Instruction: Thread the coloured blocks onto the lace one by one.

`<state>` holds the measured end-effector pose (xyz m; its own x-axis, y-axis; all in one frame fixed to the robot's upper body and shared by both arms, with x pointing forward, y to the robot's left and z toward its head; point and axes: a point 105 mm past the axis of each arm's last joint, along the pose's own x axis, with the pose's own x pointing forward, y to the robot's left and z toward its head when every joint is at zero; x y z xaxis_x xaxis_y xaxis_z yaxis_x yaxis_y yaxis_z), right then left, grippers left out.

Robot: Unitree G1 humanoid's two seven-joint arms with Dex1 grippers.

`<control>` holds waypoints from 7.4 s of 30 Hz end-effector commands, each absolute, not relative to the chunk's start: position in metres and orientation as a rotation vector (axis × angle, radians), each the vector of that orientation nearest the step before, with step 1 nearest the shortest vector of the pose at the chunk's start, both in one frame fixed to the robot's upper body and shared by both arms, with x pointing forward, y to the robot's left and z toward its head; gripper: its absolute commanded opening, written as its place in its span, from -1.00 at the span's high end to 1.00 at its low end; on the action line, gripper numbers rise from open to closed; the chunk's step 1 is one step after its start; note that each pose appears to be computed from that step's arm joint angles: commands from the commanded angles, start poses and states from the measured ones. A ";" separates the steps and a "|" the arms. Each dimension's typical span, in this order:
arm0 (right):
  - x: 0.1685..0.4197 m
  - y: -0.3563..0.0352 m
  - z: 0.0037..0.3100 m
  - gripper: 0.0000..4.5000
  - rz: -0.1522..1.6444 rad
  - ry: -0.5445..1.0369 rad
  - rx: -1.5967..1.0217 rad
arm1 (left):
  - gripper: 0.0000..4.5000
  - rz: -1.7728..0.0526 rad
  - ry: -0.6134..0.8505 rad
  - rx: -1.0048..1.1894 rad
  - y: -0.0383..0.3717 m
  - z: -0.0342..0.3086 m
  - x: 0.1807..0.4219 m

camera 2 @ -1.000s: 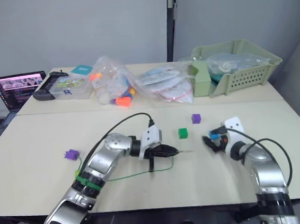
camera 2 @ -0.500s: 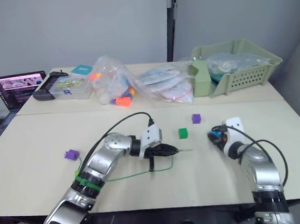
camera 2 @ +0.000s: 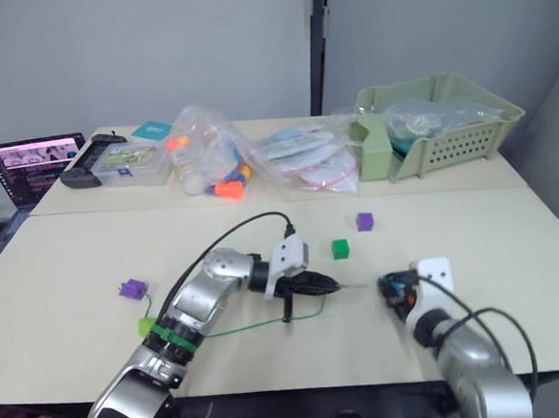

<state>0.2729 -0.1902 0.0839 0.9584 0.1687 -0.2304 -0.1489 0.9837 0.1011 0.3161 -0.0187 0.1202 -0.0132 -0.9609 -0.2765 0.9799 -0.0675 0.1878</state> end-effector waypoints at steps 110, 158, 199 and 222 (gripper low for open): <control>0.291 -0.192 0.124 0.42 1.183 0.595 -0.991 | 0.56 -1.532 0.053 0.313 -0.099 0.098 0.297; 0.286 -0.180 0.112 0.42 1.130 0.565 -0.906 | 0.61 -1.535 0.066 0.343 -0.085 0.103 0.315; 0.230 -0.254 0.139 -1.00 0.658 0.588 -0.651 | -0.49 -1.642 -0.004 0.515 -0.117 0.106 0.314; 0.270 -0.226 0.125 -1.00 0.796 0.527 -0.762 | 0.47 -1.624 0.039 0.515 -0.104 0.099 0.320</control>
<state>0.2677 -0.2261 0.1173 0.5816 0.4403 -0.6840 -0.7962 0.4806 -0.3677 0.3229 -0.0963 0.0901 -0.0139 -0.9328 -0.3602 0.9594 -0.1140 0.2580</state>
